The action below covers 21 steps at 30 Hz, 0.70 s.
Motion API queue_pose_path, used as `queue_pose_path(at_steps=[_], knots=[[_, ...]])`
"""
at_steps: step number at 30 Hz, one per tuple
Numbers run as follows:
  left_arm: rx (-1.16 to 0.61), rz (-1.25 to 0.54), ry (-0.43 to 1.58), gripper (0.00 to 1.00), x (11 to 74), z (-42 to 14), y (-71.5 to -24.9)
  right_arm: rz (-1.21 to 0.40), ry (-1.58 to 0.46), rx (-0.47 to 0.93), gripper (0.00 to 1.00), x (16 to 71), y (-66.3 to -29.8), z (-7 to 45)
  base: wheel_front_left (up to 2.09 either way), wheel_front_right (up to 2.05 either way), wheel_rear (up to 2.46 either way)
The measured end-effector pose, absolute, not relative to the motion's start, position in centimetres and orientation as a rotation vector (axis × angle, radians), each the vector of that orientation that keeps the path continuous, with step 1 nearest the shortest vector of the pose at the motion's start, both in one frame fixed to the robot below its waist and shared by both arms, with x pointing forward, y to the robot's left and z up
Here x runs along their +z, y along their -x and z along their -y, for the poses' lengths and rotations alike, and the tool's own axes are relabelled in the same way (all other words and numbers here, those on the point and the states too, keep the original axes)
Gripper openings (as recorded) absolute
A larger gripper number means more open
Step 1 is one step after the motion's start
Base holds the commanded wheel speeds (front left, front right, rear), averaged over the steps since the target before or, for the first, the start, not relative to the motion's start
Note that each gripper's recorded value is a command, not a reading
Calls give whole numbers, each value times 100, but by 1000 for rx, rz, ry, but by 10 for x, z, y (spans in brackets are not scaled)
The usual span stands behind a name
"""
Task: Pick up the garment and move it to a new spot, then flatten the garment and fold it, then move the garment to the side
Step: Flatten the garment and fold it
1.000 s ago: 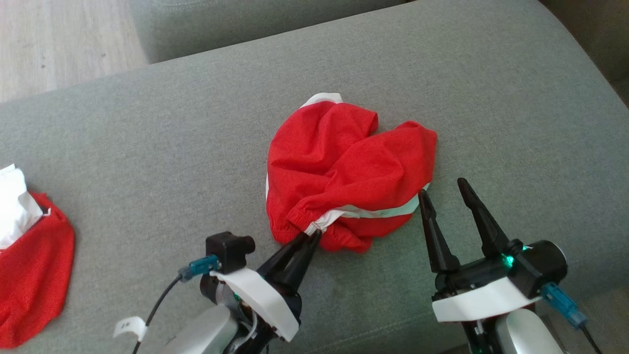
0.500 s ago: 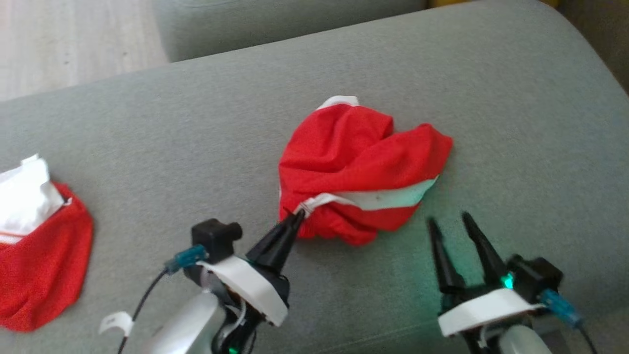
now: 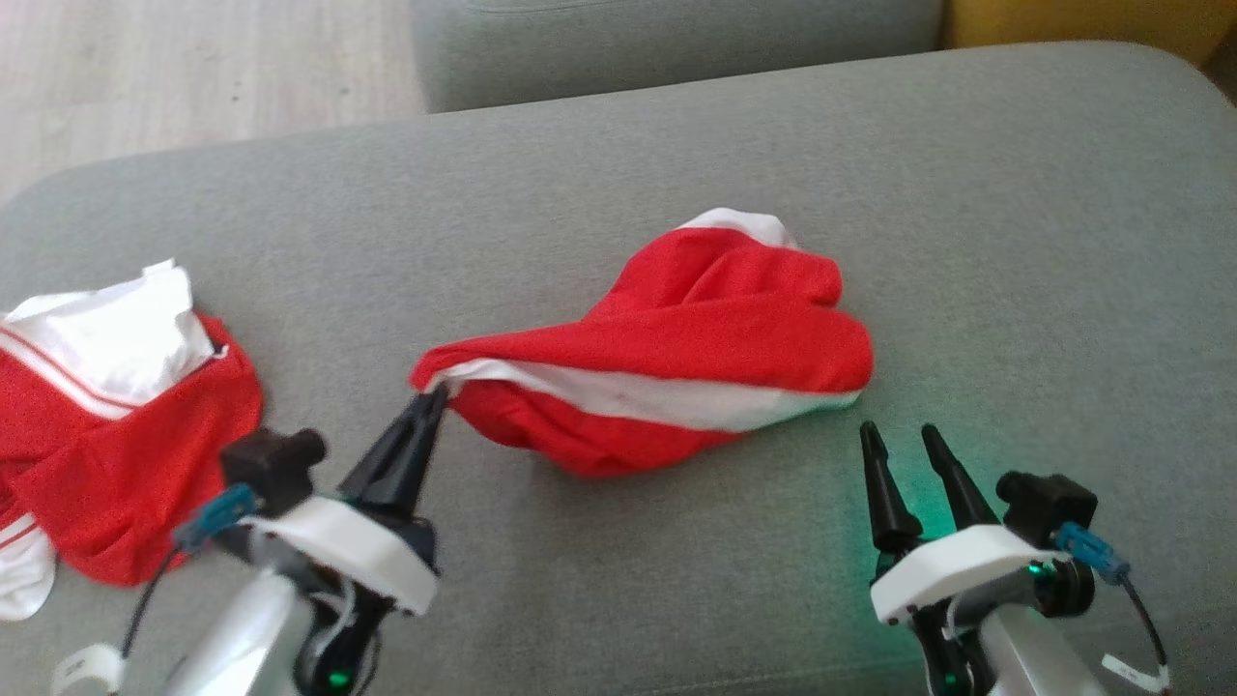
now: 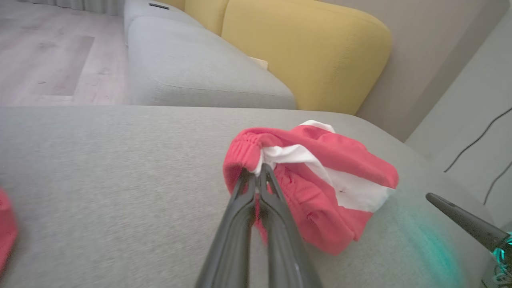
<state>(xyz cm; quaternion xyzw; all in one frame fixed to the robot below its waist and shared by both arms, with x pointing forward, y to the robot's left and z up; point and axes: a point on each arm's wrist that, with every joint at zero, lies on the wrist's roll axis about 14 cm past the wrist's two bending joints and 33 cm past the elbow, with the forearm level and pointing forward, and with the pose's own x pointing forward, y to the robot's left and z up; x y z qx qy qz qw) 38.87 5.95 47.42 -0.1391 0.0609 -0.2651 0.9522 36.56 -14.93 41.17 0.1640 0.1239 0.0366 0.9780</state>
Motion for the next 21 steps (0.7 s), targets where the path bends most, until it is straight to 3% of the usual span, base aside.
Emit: queue_pose_path(at_steps=[5, 8, 18, 19, 20, 21], knots=[[-480, -141, 256, 0, 466, -85, -385, -311, -335, 91, 100, 395, -362, 140, 0, 0, 0], [-452, -150, 251, 0, 463, -95, -380, -388, -259, 197, 100, 379, -360, 113, 0, 0, 0], [-429, -159, 248, 0, 459, -103, -376, -386, -177, 281, 100, 382, -376, 94, 0, 0, 0], [-428, -162, 248, 0, 458, -104, -375, -386, -168, 289, 85, 382, -377, 92, 0, 0, 0], [-427, -163, 248, 0, 458, -104, -375, -386, -166, 293, 85, 383, -378, 92, 0, 0, 0], [-425, -164, 247, 0, 457, -104, -375, -386, -163, 295, 44, 383, -380, 91, 0, 0, 0]])
